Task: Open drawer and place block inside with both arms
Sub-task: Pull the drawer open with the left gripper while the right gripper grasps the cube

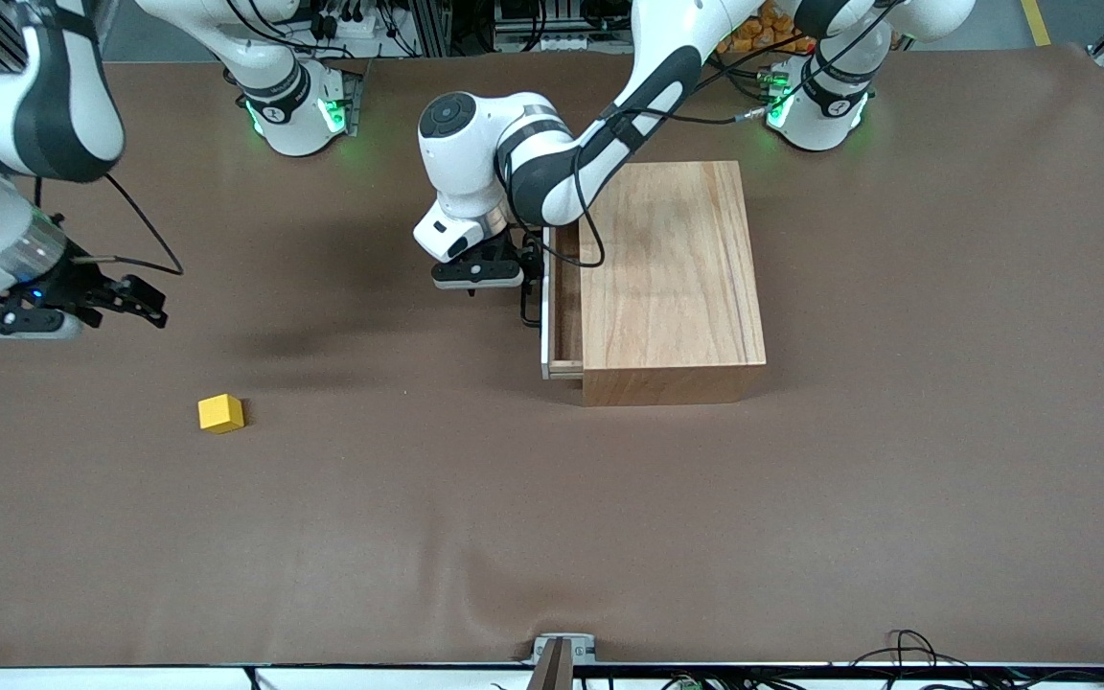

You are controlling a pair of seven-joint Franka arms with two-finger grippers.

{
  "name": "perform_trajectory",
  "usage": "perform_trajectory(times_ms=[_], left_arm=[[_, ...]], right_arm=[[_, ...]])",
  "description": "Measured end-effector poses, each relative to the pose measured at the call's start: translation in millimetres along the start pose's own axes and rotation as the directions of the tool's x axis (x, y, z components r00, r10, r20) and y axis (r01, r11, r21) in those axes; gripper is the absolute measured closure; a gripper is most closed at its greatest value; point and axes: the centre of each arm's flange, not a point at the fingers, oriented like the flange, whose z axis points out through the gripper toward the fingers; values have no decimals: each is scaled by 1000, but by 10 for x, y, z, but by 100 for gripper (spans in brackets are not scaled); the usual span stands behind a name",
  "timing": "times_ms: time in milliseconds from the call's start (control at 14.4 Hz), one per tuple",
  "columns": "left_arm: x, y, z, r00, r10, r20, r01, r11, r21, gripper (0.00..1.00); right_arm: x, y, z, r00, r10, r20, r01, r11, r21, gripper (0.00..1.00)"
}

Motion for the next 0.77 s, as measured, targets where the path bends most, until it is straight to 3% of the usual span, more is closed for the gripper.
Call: perform_trajectory(times_ms=[766], left_arm=[[-196,228,-90,1000,-19,-23,17,996,-83,0]], right_arm=[[216,1,1492,999,-40,-28,39,999,-24,0]])
